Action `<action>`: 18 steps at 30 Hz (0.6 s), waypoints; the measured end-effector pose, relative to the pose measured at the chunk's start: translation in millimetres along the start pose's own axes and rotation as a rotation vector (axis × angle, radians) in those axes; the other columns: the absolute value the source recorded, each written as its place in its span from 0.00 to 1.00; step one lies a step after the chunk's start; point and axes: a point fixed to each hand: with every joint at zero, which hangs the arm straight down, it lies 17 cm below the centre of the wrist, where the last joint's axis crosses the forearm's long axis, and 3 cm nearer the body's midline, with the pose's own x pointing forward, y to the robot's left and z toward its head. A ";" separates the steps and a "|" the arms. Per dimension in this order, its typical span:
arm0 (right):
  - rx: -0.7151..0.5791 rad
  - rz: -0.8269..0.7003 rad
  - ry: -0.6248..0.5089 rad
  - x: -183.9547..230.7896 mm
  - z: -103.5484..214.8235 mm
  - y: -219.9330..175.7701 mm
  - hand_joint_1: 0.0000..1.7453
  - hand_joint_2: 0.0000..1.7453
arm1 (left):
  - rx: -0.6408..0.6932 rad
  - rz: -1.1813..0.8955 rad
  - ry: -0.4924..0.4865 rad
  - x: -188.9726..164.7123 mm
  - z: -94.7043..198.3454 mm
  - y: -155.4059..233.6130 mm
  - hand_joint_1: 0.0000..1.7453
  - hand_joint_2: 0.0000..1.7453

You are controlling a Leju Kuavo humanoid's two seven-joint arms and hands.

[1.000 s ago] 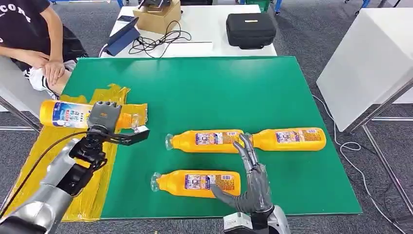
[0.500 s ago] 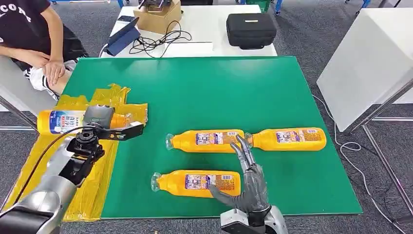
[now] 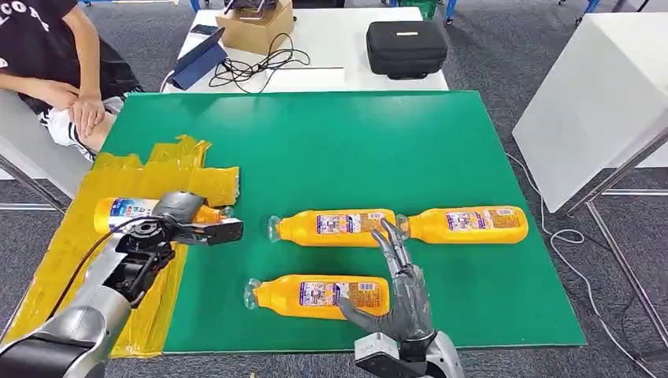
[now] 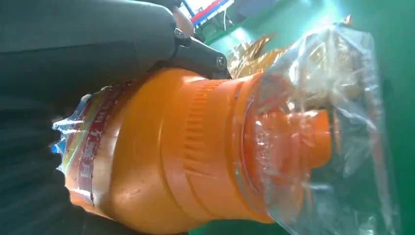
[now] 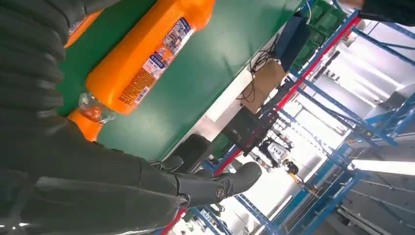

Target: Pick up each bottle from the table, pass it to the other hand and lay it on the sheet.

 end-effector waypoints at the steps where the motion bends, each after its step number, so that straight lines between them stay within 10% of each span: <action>1: 0.002 0.001 0.002 -0.3 0.2 0.3 0.00 1.00 | -0.006 0.000 0.000 0.2 0.1 -1.6 1.00 1.00; 3: 0.003 0.002 0.003 -0.6 0.4 0.5 0.00 1.00 | -0.012 0.001 -0.001 0.8 0.1 -3.3 0.88 1.00; 4: 0.003 0.004 0.003 -0.8 0.7 0.5 0.00 1.00 | -0.013 0.001 -0.001 0.9 0.1 -3.8 0.01 1.00; 18: 0.008 0.014 0.027 -6.8 5.7 -0.6 0.00 1.00 | -0.003 0.005 0.033 -2.5 -2.4 -2.2 0.00 1.00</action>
